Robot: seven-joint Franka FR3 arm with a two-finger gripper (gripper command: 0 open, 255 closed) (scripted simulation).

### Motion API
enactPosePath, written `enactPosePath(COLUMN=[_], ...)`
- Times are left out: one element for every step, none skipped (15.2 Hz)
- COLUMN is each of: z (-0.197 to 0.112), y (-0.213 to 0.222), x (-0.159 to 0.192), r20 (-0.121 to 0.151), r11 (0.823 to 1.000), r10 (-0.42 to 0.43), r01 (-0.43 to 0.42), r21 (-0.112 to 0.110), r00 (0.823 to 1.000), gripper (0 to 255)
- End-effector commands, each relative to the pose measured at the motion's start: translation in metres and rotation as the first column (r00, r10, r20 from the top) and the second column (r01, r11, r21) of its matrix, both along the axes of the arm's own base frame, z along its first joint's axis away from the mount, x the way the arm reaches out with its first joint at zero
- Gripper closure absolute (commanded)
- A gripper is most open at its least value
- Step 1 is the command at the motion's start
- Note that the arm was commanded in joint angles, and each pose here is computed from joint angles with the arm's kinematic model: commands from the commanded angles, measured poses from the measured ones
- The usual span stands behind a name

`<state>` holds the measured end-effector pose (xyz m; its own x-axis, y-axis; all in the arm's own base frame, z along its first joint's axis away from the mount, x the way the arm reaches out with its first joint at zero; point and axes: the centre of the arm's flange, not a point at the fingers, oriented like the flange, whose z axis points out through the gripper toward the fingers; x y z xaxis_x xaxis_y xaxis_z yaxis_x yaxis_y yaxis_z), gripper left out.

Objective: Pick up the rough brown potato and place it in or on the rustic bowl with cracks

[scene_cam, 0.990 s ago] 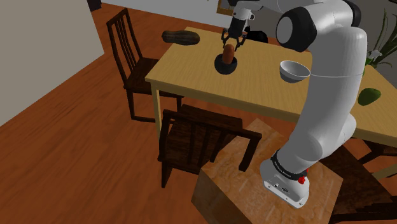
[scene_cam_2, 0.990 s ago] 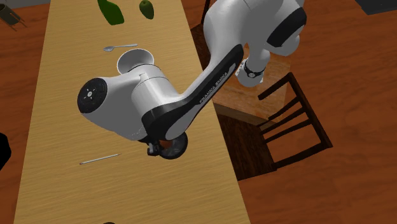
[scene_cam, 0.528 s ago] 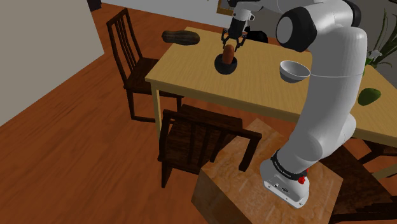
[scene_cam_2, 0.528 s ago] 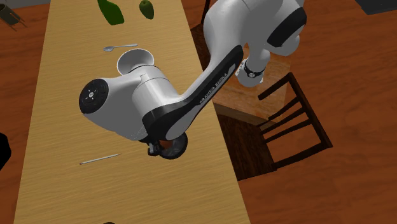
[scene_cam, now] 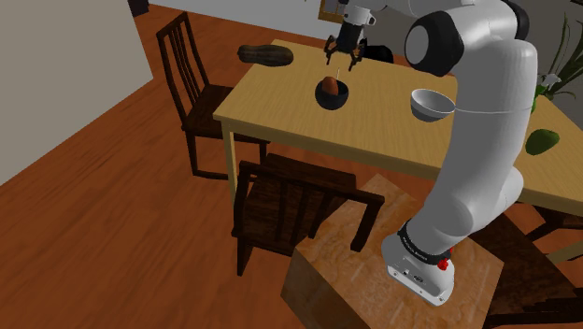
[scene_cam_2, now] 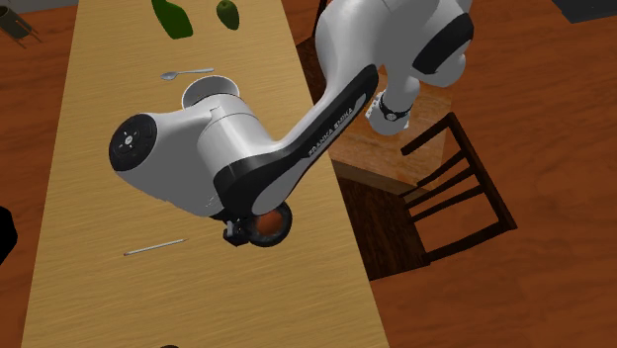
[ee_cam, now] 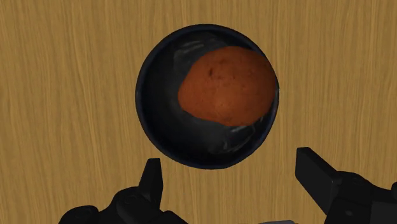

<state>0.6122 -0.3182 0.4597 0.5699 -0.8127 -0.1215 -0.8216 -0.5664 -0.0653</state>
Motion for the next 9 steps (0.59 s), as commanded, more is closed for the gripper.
enactPosePath(z=[0.022, 0.032, 0.032, 0.032, 0.032, 0.032, 0.032, 0.032, 0.032], y=[-0.002, -0.004, -0.004, -0.003, -0.004, -0.004, -0.004, -0.004, -0.004], x=[-0.001, -0.001, -0.001, -0.001, -0.001, -0.001, -0.001, -0.001, -0.001], r20=[-0.001, -0.001, -0.001, -0.001, -0.001, -0.001, -0.001, -0.001, -0.001], r11=[1.000, 1.000, 1.000, 1.000, 1.000, 1.000, 1.000, 1.000, 1.000], r10=[0.000, 0.000, 0.000, 0.000, 0.000, 0.000, 0.000, 0.000, 0.000], r01=[0.000, 0.000, 0.000, 0.000, 0.000, 0.000, 0.000, 0.000, 0.000], r21=[0.001, 0.001, 0.001, 0.001, 0.001, 0.001, 0.001, 0.001, 0.001], r00=[1.000, 1.000, 1.000, 1.000, 1.000, 1.000, 1.000, 1.000, 1.000], gripper=[0, 0, 0, 0, 0, 0, 0, 0, 0])
